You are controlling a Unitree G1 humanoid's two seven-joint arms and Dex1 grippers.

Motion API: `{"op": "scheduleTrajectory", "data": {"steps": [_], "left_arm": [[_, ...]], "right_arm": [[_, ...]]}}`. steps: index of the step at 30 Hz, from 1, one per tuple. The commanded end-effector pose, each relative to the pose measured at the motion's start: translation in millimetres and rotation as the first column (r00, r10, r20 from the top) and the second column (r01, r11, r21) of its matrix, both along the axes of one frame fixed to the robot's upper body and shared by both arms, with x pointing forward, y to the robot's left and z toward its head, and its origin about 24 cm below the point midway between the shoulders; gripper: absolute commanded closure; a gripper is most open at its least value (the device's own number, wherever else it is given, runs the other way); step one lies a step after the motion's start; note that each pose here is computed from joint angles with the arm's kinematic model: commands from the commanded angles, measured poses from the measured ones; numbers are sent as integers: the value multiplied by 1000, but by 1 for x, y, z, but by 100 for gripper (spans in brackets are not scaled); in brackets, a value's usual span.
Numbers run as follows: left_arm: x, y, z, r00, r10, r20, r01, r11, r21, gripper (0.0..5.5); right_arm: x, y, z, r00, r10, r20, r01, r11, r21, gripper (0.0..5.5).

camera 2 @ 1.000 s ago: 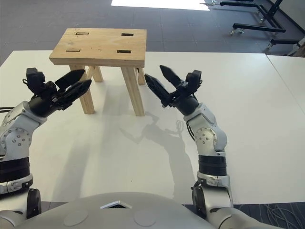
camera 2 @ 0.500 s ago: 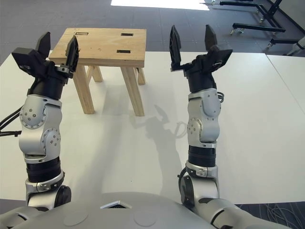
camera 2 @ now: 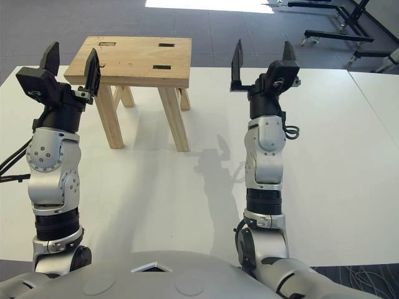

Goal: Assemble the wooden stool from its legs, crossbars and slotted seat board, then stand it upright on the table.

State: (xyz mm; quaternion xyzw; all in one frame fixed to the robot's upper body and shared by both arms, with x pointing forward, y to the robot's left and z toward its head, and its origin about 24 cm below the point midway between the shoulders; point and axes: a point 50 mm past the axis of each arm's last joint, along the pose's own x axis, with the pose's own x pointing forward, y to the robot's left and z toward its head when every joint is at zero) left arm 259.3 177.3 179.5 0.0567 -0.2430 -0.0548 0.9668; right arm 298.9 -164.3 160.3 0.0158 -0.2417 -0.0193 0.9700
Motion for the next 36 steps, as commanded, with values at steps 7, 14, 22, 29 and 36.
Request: {"op": "scheduleTrajectory", "data": {"steps": [7,14,22,29,36], "left_arm": [[4,-2,12,997,69,19,-68,998,-14,190],[9,-7,15,995,94,-14,-93,995,43,190],[8,0,24,998,60,38,-58,997,-41,190],[9,-2,18,999,34,18,-34,999,-36,190],[15,-11,15,999,-1,38,2,1000,-26,190]], "right_arm": [[-3,12,1,997,-18,-77,10,996,-92,14],[-4,15,20,1000,2,-3,-2,995,-98,14],[-7,21,26,994,8,113,12,985,-174,14],[-6,15,18,996,-55,66,66,983,-169,14],[-1,20,15,999,-12,35,19,977,-211,14]]}}
